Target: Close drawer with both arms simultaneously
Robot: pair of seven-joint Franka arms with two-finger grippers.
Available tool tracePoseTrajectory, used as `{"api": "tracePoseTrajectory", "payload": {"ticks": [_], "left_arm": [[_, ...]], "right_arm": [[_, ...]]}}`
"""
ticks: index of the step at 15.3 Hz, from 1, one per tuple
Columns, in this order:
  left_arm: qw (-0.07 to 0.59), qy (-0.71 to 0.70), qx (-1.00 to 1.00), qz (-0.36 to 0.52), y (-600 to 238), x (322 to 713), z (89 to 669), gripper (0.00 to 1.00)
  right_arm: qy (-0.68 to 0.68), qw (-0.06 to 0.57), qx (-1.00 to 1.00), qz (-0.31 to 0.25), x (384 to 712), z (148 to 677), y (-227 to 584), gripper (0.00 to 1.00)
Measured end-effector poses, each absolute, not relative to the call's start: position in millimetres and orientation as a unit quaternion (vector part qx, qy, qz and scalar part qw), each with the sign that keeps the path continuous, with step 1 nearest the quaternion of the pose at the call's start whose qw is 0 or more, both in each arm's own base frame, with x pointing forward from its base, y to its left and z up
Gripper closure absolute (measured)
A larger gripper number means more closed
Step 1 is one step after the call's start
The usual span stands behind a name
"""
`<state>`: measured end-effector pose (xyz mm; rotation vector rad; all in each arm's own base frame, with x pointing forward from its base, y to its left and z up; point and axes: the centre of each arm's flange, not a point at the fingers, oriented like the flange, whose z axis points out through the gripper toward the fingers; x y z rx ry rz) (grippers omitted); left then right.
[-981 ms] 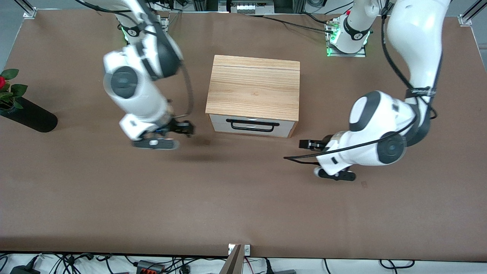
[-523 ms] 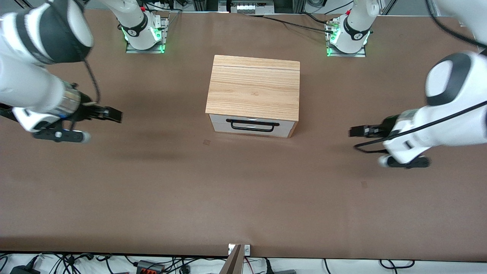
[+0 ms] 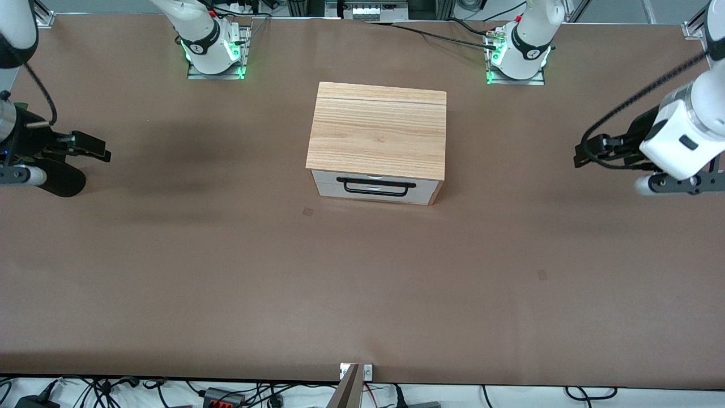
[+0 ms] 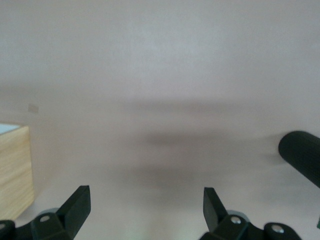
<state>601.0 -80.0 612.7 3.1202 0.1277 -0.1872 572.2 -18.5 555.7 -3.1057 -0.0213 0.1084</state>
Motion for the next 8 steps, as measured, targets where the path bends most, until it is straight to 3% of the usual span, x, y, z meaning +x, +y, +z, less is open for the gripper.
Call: {"api": "tracePoseTrajectory", "payload": {"ticks": [4, 8], "left_arm": [[-0.012, 0.050, 0.998, -0.038, -93, 570, 586, 0.00], [-0.014, 0.067, 0.997, -0.037, -84, 544, 584, 0.00]], "right_arm": [[-0.014, 0.016, -0.999, 0.031, 532, 572, -9, 0.00], [-0.010, 0.017, -0.999, 0.037, 519, 596, -14, 0.00]]}}
